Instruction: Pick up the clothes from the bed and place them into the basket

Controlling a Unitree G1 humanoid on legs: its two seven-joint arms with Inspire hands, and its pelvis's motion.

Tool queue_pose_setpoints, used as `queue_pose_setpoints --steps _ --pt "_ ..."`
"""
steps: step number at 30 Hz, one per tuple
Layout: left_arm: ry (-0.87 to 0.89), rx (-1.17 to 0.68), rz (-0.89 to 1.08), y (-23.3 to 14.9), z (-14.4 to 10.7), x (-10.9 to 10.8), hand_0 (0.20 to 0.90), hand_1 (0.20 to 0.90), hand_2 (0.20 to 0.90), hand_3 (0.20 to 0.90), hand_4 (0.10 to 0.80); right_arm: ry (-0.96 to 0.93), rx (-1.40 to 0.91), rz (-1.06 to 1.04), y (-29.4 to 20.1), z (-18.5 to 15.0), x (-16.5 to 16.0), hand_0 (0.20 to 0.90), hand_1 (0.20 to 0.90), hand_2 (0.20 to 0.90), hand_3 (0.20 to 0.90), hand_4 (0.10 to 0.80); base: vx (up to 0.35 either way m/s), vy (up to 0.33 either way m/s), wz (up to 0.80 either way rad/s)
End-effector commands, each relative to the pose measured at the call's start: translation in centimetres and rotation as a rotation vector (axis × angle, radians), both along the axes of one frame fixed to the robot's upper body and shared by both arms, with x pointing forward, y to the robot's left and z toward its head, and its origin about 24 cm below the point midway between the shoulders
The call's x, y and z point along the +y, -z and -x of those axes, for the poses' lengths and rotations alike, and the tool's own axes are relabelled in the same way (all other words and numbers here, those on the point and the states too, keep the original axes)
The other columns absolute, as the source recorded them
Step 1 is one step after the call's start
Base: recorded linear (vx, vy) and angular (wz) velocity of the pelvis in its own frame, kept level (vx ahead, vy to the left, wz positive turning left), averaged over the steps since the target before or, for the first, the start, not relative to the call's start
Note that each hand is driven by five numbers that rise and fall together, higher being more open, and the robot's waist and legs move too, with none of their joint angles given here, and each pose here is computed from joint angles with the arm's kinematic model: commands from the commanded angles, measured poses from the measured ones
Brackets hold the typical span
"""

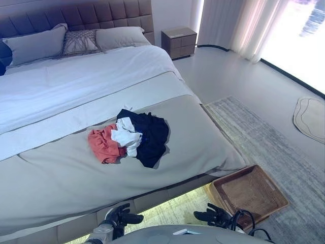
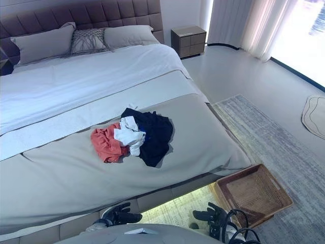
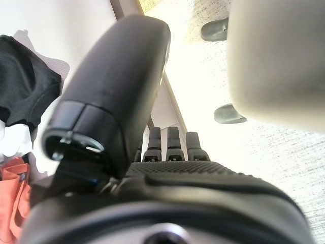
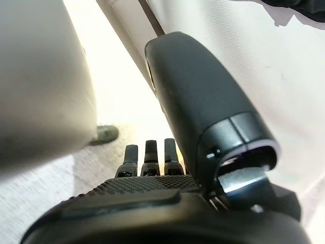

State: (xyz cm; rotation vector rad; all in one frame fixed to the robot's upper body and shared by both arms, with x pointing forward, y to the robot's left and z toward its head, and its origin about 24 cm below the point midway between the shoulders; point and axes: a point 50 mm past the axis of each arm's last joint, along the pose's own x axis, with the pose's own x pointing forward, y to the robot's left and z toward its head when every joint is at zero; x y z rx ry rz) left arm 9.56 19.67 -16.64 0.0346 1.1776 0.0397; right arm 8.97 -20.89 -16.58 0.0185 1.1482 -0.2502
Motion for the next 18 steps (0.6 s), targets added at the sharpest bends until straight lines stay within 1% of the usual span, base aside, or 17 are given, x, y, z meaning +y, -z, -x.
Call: queue_pose_setpoints --steps 1,3,7,10,13,15,17,18 --pt "0.041 0.023 0.035 0.4 0.2 -1.8 0.900 0.900 0.900 0.900 0.800 -0.081 -0.011 0.033 0.1 -0.3 0.9 0.900 0.900 0.900 0.900 0.800 0.000 0.000 0.00" --pt "0.032 0.021 0.029 0.3 0.2 -1.6 0.900 0.900 0.900 0.900 0.800 -0.085 -0.010 0.050 0.0 -0.2 0.7 0.900 0.900 0.900 0.900 0.800 0.000 0.000 0.00" --pt "0.020 0.022 0.079 0.3 0.3 -1.7 0.900 0.900 0.900 0.900 0.800 -0.077 0.005 0.055 0.1 -0.1 0.4 0.900 0.900 0.900 0.900 0.800 0.000 0.000 0.00" --pt "0.017 0.013 0.071 0.3 0.1 -1.6 0.900 0.900 0.900 0.900 0.800 -0.054 0.020 0.005 0.2 0.2 0.4 0.900 0.900 0.900 0.900 0.800 0.000 0.000 0.00" --pt "0.016 0.017 0.063 0.3 0.1 -1.6 0.900 0.900 0.900 0.900 0.800 -0.106 0.022 -0.002 0.2 0.2 0.4 0.900 0.900 0.900 0.900 0.800 0.025 -0.009 0.00" --pt "0.016 0.020 0.057 0.3 0.1 -1.5 0.900 0.900 0.900 0.900 0.800 -0.105 0.005 -0.013 0.1 -0.2 0.5 0.900 0.900 0.900 0.900 0.800 0.042 -0.023 0.01" --pt "0.021 0.025 0.048 0.3 0.1 -1.4 0.900 0.900 0.900 0.900 0.800 -0.119 -0.034 -0.014 -0.2 -1.1 0.5 0.900 0.900 0.900 0.900 0.800 0.042 -0.034 0.03" --pt "0.025 0.028 0.042 0.3 0.1 -1.3 0.900 0.900 0.900 0.900 0.800 -0.155 -0.066 -0.010 -0.4 -1.9 0.6 0.900 0.900 0.900 0.900 0.800 0.000 0.000 0.00"
